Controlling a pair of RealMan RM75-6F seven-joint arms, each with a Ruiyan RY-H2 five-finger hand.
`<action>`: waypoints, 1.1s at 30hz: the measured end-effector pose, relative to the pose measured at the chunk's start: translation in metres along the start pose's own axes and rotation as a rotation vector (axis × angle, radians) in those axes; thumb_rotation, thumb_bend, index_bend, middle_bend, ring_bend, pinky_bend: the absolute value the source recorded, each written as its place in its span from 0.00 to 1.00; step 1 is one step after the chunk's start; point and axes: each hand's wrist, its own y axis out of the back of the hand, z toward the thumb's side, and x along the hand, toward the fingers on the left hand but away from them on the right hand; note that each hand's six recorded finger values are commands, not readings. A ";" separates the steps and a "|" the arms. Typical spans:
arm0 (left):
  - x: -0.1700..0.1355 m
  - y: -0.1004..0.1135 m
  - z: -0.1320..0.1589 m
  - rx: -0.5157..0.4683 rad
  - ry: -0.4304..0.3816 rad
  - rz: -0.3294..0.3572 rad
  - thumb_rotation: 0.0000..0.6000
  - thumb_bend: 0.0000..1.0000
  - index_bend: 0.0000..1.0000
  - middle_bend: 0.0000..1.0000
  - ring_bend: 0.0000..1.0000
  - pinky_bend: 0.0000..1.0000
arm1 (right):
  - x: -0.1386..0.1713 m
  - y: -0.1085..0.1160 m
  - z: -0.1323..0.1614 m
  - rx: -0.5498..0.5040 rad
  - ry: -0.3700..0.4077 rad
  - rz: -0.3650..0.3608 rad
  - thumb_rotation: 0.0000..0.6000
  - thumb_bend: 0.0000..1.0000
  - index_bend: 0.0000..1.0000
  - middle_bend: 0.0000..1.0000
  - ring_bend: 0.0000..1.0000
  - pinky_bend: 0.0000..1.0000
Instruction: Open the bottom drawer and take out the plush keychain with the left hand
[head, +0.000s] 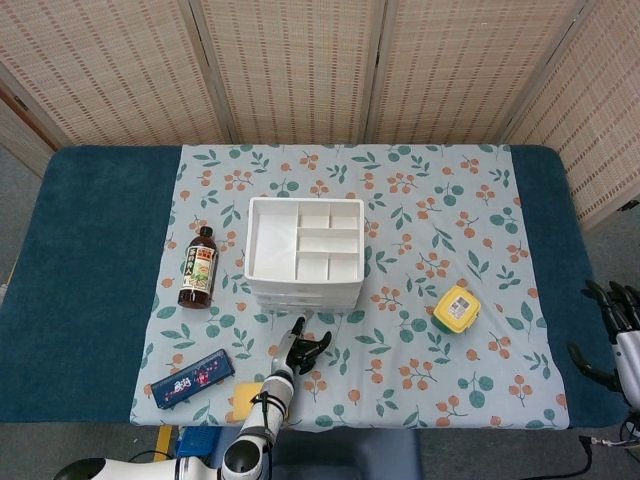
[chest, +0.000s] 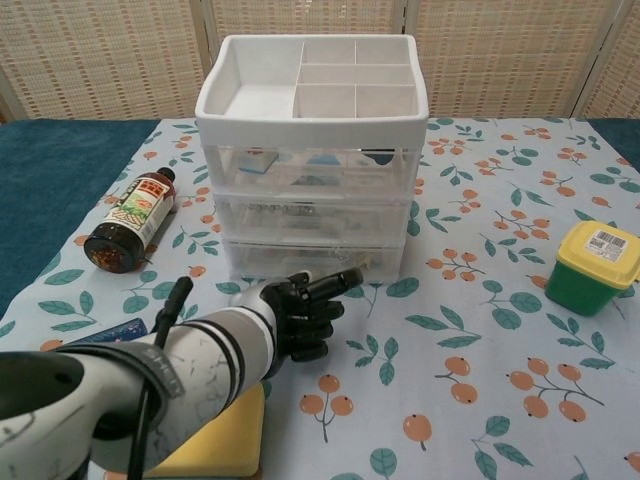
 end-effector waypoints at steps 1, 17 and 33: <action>0.001 0.001 0.001 -0.005 -0.002 0.006 1.00 0.37 0.05 0.97 1.00 1.00 | 0.000 0.000 0.000 0.000 0.000 0.000 1.00 0.35 0.01 0.19 0.10 0.05; 0.005 -0.002 0.001 -0.087 0.009 0.019 1.00 0.38 0.09 0.97 1.00 1.00 | -0.001 0.000 0.000 0.002 -0.002 0.004 1.00 0.35 0.01 0.19 0.10 0.05; 0.010 0.000 0.005 -0.146 0.020 0.040 1.00 0.38 0.17 0.97 1.00 1.00 | -0.001 -0.001 0.000 0.001 -0.004 0.005 1.00 0.35 0.01 0.19 0.10 0.05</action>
